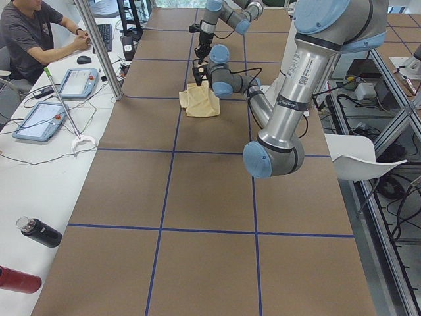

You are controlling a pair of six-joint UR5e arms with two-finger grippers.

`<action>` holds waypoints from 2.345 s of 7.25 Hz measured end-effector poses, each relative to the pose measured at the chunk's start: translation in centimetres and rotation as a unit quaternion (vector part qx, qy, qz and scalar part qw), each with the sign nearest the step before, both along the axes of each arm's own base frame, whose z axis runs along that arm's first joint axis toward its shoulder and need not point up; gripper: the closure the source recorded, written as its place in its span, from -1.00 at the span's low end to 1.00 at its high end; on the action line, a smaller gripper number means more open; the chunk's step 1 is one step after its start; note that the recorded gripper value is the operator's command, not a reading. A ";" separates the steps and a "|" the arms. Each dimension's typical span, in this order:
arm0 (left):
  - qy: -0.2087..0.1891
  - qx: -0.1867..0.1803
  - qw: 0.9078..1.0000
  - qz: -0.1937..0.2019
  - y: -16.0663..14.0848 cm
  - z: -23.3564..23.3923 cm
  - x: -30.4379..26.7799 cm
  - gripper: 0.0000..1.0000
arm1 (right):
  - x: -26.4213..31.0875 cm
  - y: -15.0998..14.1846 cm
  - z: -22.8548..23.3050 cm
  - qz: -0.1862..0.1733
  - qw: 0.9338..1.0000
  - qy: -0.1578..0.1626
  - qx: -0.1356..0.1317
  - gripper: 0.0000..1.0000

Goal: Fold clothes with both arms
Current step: 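Lift the near edge with both grippers and fold it over toward the far edge, then lay the folded edge down at the far side and open both grippers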

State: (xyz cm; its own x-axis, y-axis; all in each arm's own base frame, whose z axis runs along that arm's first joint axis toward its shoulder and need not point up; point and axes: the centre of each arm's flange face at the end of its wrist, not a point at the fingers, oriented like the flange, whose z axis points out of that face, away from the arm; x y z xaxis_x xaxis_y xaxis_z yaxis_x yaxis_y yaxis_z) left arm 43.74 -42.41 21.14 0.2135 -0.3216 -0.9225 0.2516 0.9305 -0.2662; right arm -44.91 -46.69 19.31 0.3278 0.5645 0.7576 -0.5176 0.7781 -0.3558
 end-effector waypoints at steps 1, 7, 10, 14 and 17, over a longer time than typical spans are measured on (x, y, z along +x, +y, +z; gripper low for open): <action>0.000 0.001 1.000 -0.002 -1.2 0.9 1.2 1.00 | -1.1 -1.2 1.1 0.001 1.000 0.004 0.002 1.00; -0.008 0.017 1.000 -0.023 -6.8 4.6 3.5 1.00 | -6.2 -5.5 5.3 0.005 1.000 0.020 0.007 1.00; -0.008 0.024 0.999 -0.039 -8.4 5.7 5.0 1.00 | -7.6 -6.6 4.7 0.005 1.000 0.028 0.010 1.00; -0.014 0.024 0.998 -0.052 -8.9 6.2 5.2 -0.98 | -9.1 -7.7 5.1 0.005 1.000 0.026 0.013 -1.00; -0.016 0.026 0.998 -0.062 -9.3 6.0 5.0 -0.98 | -8.5 -8.3 5.2 0.013 1.000 0.024 0.014 -0.99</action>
